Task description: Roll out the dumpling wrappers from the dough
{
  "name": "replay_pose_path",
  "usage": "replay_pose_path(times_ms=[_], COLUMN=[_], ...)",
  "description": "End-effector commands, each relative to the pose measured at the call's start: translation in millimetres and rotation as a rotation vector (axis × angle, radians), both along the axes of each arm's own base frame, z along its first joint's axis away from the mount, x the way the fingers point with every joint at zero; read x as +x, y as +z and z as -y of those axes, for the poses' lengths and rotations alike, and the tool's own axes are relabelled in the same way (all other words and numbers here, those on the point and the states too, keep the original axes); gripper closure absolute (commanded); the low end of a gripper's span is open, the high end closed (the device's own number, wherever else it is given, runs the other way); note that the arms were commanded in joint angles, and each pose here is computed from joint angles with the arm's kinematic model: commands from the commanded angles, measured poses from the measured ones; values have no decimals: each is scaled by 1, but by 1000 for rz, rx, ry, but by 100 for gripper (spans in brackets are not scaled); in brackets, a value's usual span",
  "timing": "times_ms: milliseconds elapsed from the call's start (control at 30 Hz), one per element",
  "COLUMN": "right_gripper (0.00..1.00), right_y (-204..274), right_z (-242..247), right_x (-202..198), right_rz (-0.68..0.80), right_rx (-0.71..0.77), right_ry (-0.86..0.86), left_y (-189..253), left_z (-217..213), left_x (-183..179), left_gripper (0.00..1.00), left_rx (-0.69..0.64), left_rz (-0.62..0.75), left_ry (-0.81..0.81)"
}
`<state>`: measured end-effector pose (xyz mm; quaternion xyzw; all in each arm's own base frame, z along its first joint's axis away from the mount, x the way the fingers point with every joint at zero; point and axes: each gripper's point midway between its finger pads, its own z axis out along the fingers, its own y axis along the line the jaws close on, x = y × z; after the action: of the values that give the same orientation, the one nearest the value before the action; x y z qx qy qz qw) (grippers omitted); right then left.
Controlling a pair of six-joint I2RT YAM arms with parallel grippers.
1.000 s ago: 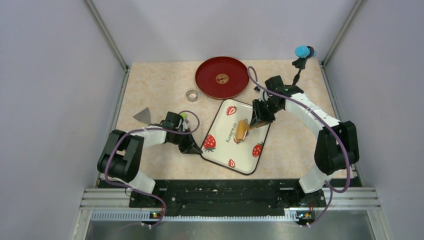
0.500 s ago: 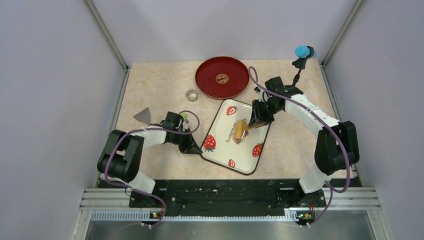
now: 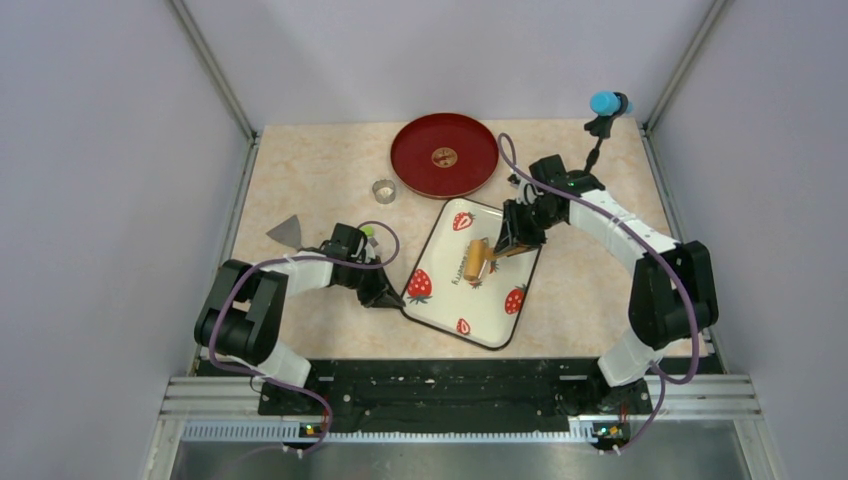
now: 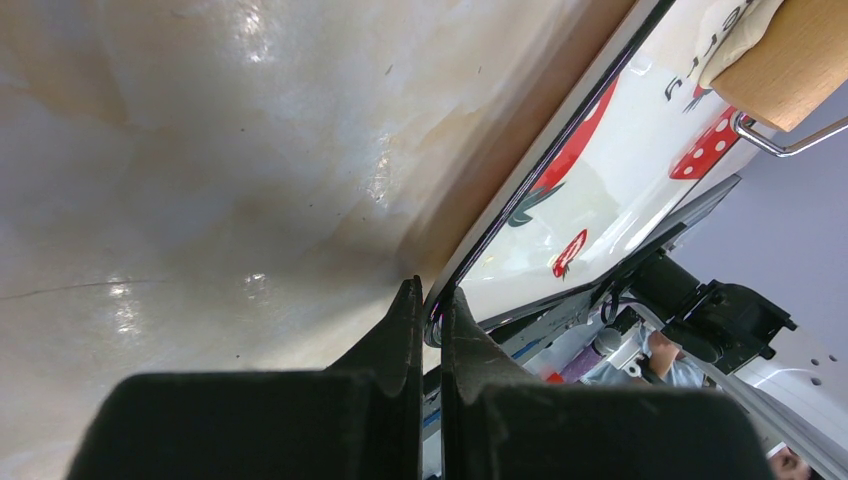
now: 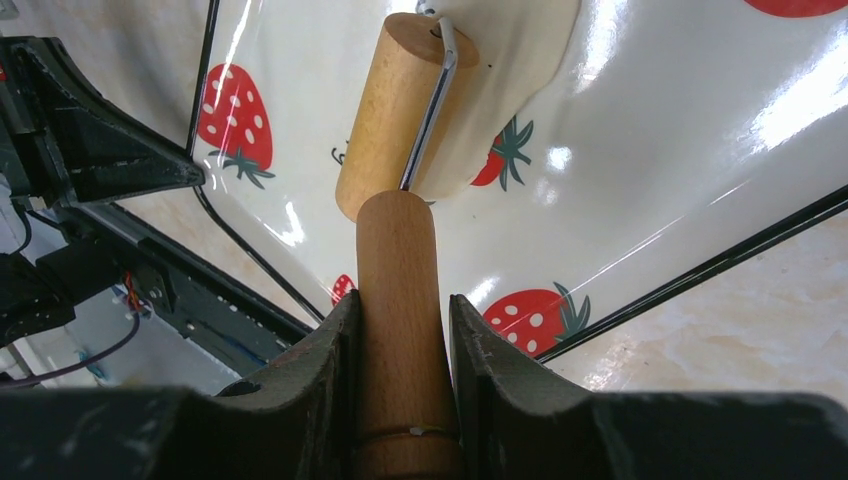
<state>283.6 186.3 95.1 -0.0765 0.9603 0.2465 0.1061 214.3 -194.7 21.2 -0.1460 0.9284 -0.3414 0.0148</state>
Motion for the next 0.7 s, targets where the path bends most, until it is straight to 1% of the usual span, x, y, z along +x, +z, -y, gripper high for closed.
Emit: replay_pose_path(times_ms=[0, 267, 533, 667], right_gripper=[100, 100, 100, 100], right_y=[-119, -112, -107, -96], right_z=[81, 67, 40, 21], right_x=[-67, -50, -30, -15], right_rz=[-285, -253, -226, -182], right_rx=[-523, -487, -418, -385], right_ry=[44, 57, 91, 122], left_y=[-17, -17, -17, -17], left_z=[-13, -14, -13, -13], left_x=[2, 2, 2, 2], left_gripper=[100, 100, 100, 100], left_rx=[108, 110, 108, 108], left_rz=[-25, -25, -23, -23], left_ry=[72, 70, 73, 74])
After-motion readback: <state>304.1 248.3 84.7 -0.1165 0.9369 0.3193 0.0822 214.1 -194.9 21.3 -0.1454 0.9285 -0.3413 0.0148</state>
